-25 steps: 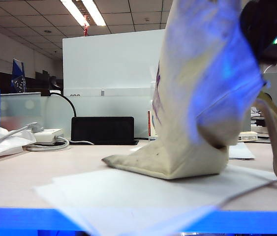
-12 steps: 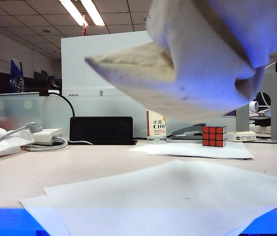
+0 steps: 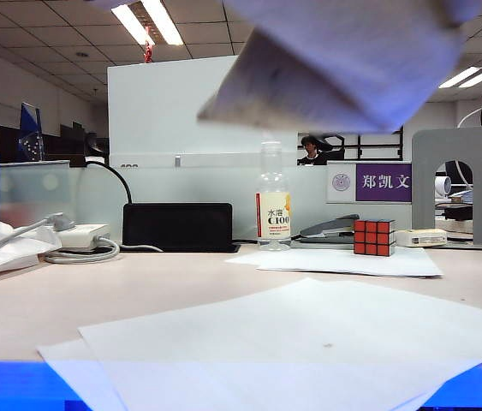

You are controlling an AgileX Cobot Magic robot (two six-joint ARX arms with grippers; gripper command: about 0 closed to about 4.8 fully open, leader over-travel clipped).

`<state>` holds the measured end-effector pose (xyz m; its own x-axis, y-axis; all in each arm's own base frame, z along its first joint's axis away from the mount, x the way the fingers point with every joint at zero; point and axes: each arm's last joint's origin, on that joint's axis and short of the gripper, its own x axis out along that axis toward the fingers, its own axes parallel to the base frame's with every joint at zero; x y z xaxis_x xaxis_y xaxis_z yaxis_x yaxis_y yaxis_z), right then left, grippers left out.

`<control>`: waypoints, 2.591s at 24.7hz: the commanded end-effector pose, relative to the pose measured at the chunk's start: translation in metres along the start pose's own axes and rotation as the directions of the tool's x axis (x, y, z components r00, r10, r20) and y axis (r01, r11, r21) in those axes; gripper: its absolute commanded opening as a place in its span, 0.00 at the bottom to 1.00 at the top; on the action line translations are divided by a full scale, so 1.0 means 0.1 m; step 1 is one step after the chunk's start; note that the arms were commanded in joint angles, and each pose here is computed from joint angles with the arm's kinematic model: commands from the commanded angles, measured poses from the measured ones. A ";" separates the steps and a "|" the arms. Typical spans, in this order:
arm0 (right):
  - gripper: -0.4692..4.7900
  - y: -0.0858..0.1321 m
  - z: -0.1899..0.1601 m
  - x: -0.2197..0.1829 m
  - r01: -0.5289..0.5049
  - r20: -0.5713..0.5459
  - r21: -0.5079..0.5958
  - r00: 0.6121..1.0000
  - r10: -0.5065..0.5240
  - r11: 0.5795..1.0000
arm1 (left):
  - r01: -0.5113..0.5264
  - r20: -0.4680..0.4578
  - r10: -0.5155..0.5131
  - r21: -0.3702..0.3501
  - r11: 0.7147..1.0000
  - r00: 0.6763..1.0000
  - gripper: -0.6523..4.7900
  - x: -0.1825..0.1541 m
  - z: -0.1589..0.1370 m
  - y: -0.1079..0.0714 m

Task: Take the glasses case out of the canvas bag and put it on the table.

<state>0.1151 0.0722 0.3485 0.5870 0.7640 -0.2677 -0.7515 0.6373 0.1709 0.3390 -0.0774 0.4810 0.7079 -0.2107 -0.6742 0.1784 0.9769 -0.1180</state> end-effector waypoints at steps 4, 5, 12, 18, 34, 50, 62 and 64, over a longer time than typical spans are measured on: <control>0.07 0.14 0.10 -0.27 -0.026 0.151 -0.031 0.988 0.030 0.999 | -0.059 -0.011 0.058 -0.117 0.991 0.998 0.17 0.30 0.02 0.28; 0.07 0.12 0.11 -0.20 -0.034 0.141 -0.011 0.989 0.036 0.999 | 0.077 -0.029 -0.081 -0.120 0.990 0.996 0.17 0.32 0.00 0.17; 0.07 -0.13 0.14 0.37 -0.030 0.053 0.030 0.998 0.029 0.999 | 0.497 -0.102 -0.487 0.119 0.860 0.867 0.17 0.16 -0.19 -1.05; 0.07 -0.29 0.14 0.70 0.026 0.045 0.026 0.999 -0.027 0.999 | 0.629 -0.214 -0.592 0.230 0.743 0.777 0.17 -0.03 -0.53 -1.83; 0.07 -0.26 0.08 0.65 0.013 -0.019 0.056 1.000 -0.012 0.998 | 0.592 0.049 -0.642 0.340 0.731 0.765 1.00 -0.98 -0.40 -1.42; 0.07 0.22 0.92 -0.35 -0.063 0.348 0.006 0.936 0.057 0.998 | 0.798 -0.157 -0.783 0.126 0.589 0.602 1.00 -0.98 -0.52 -0.73; 0.07 0.22 0.87 -0.35 -0.059 0.308 0.025 0.950 0.048 0.998 | 0.809 -0.099 -0.811 0.207 0.550 0.577 1.00 -1.41 -0.63 -0.71; 0.07 0.22 0.87 -0.35 -0.059 0.310 0.026 0.950 0.048 0.998 | 0.818 -0.108 -0.817 0.200 0.540 0.566 1.00 -1.39 -0.63 -0.72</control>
<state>0.1080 0.0699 0.4352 0.6176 0.7862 -0.0207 -0.7599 0.6033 0.2420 0.1851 -0.1156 0.5363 0.1950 -0.9052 -0.3776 0.8028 0.3685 -0.4687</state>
